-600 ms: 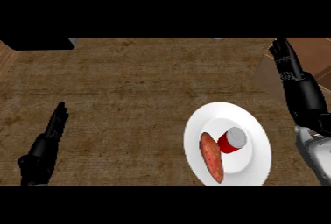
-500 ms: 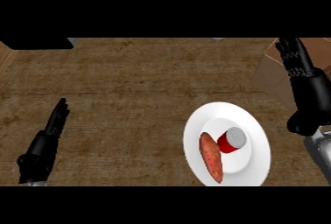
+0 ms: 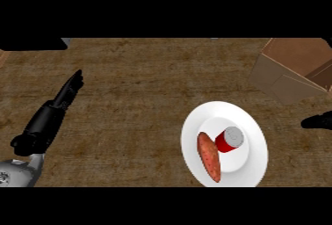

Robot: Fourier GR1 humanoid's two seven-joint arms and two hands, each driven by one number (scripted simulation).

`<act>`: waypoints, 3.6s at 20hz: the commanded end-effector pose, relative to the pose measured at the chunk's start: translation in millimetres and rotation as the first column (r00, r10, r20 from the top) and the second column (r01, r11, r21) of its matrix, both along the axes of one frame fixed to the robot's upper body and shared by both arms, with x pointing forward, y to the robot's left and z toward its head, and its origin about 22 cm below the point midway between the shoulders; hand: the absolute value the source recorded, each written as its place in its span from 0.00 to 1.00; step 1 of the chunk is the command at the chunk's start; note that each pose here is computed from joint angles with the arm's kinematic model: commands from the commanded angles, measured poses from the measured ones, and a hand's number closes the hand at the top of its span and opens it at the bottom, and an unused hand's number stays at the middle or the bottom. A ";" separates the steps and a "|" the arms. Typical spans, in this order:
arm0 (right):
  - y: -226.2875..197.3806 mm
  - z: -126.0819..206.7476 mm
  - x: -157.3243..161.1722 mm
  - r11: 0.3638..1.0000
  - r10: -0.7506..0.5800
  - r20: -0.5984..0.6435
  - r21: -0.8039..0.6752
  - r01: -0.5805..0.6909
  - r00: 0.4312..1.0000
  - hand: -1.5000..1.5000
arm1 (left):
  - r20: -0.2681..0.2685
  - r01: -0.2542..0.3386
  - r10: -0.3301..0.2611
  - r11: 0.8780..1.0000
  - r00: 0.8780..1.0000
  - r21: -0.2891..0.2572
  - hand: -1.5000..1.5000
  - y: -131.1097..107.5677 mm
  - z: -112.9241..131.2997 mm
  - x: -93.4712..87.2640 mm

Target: Pick the can from the plate and place it in the cardboard box

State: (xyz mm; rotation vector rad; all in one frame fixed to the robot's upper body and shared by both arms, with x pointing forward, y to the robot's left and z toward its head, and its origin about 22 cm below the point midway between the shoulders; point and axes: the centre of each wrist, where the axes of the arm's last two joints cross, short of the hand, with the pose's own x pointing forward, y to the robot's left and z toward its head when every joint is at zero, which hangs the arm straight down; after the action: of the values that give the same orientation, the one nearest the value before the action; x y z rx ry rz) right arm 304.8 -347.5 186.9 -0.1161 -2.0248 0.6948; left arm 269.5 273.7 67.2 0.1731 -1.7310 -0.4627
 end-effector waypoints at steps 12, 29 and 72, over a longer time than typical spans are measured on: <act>12.8 20.2 -21.7 0.748 0.235 0.000 -0.639 -0.181 0.972 0.00 | -0.007 0.072 -0.072 0.997 0.997 0.003 0.50 -12.0 -7.6 15.0; 127.0 3.0 -94.7 0.392 0.130 -0.147 -0.901 -0.187 0.981 0.00 | -0.002 0.092 -0.092 0.996 0.996 -0.005 0.50 -11.1 1.3 22.0; 159.1 -98.4 -53.9 0.249 -0.026 -0.135 -0.961 -0.124 0.991 0.00 | 0.006 0.088 -0.088 0.996 0.996 0.010 0.50 0.8 -5.0 27.5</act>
State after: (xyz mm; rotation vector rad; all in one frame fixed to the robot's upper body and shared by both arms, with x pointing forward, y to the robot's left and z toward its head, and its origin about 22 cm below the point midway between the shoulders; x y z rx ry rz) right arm 248.7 -188.7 91.5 -0.6928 -1.1841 1.9021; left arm 294.7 275.2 64.0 0.1034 -1.7490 -0.5272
